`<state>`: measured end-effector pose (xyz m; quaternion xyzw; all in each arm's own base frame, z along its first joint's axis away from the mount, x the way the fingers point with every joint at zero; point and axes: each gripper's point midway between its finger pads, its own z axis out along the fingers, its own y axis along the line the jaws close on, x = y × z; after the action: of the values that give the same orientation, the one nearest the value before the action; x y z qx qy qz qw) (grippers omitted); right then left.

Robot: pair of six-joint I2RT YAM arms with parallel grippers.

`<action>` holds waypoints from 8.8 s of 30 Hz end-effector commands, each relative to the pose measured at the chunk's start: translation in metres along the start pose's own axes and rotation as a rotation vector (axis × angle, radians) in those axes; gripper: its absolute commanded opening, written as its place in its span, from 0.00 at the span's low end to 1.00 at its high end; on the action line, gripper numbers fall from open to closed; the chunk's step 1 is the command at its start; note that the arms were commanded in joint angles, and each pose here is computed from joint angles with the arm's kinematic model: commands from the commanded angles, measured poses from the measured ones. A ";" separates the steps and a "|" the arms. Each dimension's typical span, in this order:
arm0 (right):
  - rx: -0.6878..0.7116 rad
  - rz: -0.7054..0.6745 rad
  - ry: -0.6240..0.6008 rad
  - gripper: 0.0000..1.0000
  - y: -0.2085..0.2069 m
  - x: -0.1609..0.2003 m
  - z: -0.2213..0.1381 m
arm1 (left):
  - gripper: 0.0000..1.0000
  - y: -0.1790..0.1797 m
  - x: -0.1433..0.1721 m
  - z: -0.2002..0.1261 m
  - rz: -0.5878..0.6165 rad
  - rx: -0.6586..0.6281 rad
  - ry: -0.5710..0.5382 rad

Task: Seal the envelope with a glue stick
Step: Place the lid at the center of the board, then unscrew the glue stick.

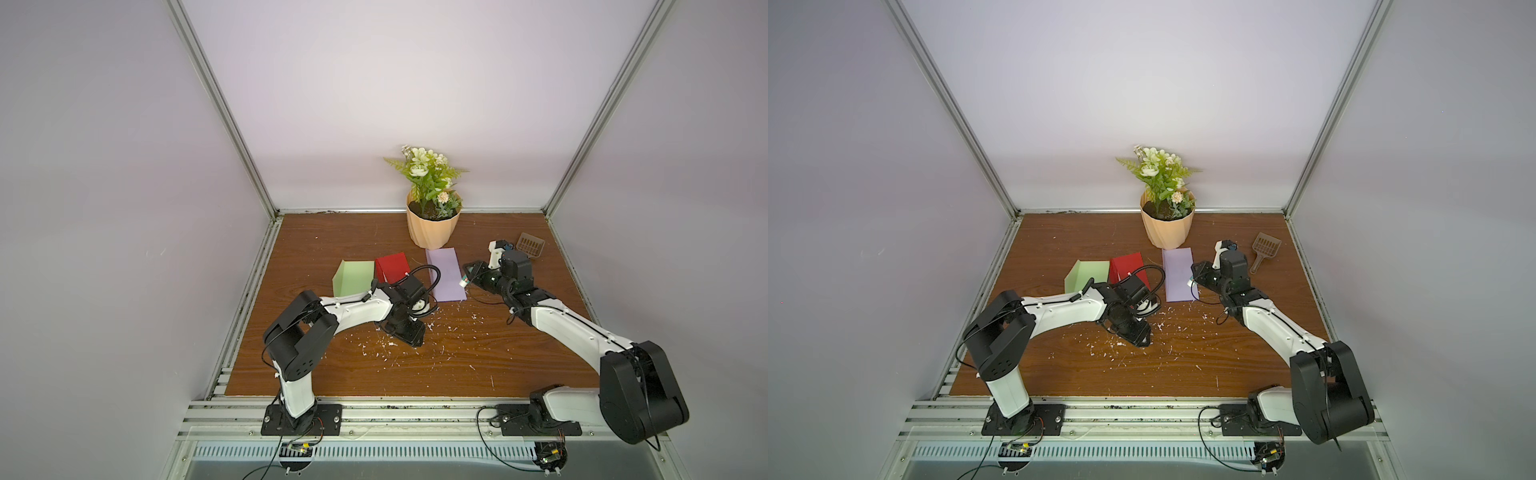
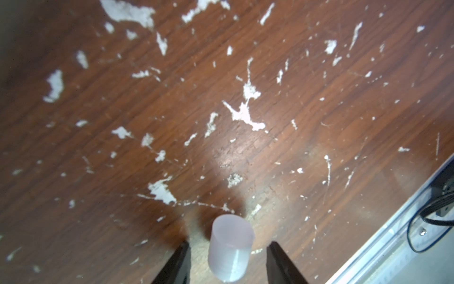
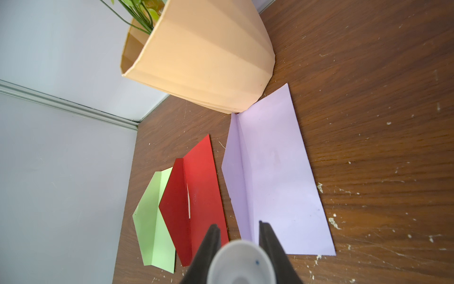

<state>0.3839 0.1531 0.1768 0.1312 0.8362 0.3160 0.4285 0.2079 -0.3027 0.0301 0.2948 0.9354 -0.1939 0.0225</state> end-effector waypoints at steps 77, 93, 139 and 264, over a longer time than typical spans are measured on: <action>-0.511 0.115 0.159 0.00 0.115 0.050 -0.029 | 0.79 -0.068 -0.129 -0.112 0.129 0.336 -0.642; -0.484 0.105 0.182 0.00 0.112 0.059 -0.026 | 0.23 -0.061 -0.132 -0.109 0.114 0.326 -0.648; -1.099 0.057 0.278 0.46 0.165 0.020 -0.103 | 0.01 -0.088 -0.104 -0.166 0.176 0.645 -0.740; -0.589 -0.186 0.248 0.65 0.164 0.020 -0.046 | 0.00 -0.051 -0.129 -0.144 0.090 0.508 -0.674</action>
<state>0.3490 0.2557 0.2516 -0.0565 0.8202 0.4159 0.3888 0.3091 -0.3499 0.1706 0.2203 0.8222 -0.4566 0.2587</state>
